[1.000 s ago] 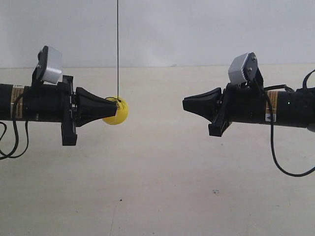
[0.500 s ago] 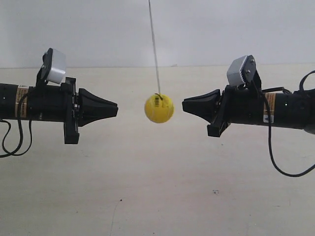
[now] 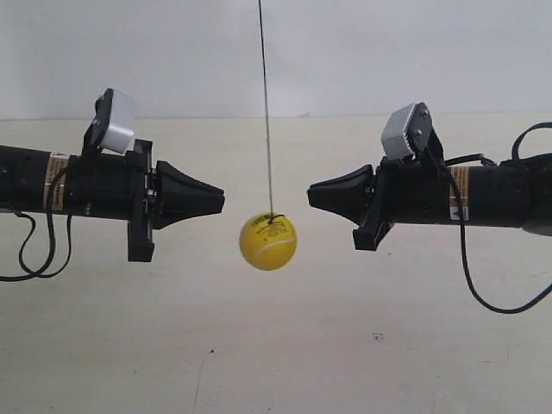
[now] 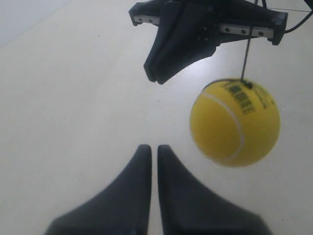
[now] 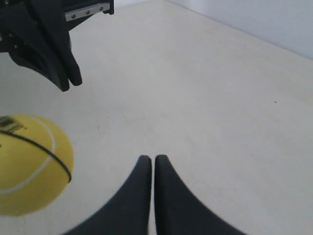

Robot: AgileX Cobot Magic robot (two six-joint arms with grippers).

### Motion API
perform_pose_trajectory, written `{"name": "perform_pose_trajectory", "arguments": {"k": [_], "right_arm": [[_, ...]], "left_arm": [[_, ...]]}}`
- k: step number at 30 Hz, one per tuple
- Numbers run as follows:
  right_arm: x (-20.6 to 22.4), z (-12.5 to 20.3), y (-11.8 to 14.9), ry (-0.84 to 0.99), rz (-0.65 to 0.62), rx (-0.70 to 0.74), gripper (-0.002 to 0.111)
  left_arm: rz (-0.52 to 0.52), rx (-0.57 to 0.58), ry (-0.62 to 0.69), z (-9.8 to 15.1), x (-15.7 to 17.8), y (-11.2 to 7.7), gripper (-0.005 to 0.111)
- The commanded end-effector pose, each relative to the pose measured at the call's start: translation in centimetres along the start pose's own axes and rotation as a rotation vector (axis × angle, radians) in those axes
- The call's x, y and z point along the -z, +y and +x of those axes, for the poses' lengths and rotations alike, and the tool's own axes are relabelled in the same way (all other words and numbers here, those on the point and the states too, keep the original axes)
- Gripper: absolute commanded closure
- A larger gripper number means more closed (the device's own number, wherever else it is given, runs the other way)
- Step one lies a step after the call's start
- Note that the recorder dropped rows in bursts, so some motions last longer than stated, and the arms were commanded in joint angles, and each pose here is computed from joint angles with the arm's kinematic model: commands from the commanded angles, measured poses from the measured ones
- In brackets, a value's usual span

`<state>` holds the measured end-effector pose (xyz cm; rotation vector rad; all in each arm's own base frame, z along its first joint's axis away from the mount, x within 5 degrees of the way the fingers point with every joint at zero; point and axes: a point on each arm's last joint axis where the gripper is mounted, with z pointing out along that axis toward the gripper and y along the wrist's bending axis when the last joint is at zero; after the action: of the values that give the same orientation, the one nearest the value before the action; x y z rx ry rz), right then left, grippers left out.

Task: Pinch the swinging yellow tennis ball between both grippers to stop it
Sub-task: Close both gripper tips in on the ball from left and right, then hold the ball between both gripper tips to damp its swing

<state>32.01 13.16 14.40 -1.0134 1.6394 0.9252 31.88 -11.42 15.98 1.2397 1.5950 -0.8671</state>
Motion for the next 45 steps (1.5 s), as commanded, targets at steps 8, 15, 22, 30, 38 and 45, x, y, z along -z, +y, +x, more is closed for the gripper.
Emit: {"name": "perform_pose_trajectory", "arguments": {"k": [8, 15, 22, 30, 38, 45], "right_arm": [[-0.5, 0.2, 0.2, 0.012, -0.016, 0.0, 0.108], [-1.8, 1.2, -0.5, 0.057, -0.092, -0.038, 0.108], [-1.9, 0.9, -0.3, 0.03, -0.124, -0.042, 0.108], [-1.9, 0.6, -0.3, 0.014, -0.139, -0.035, 0.108], [-1.9, 0.6, -0.2, 0.021, -0.147, -0.036, 0.108], [-1.8, 0.4, 0.0, -0.006, -0.171, -0.043, 0.108]], "left_arm": [[0.004, -0.011, 0.046, -0.2, -1.2, -0.3, 0.102], [0.005, -0.014, 0.055, -0.1, -1.2, -0.3, 0.102], [-0.013, -0.014, 0.064, 0.0, -1.2, -0.1, 0.102], [-0.016, -0.014, 0.06, 0.0, -1.2, -0.1, 0.102], [-0.016, -0.014, 0.06, 0.0, -1.2, -0.1, 0.102], [-0.02, -0.013, 0.052, -0.1, -1.2, -0.1, 0.102]]}}
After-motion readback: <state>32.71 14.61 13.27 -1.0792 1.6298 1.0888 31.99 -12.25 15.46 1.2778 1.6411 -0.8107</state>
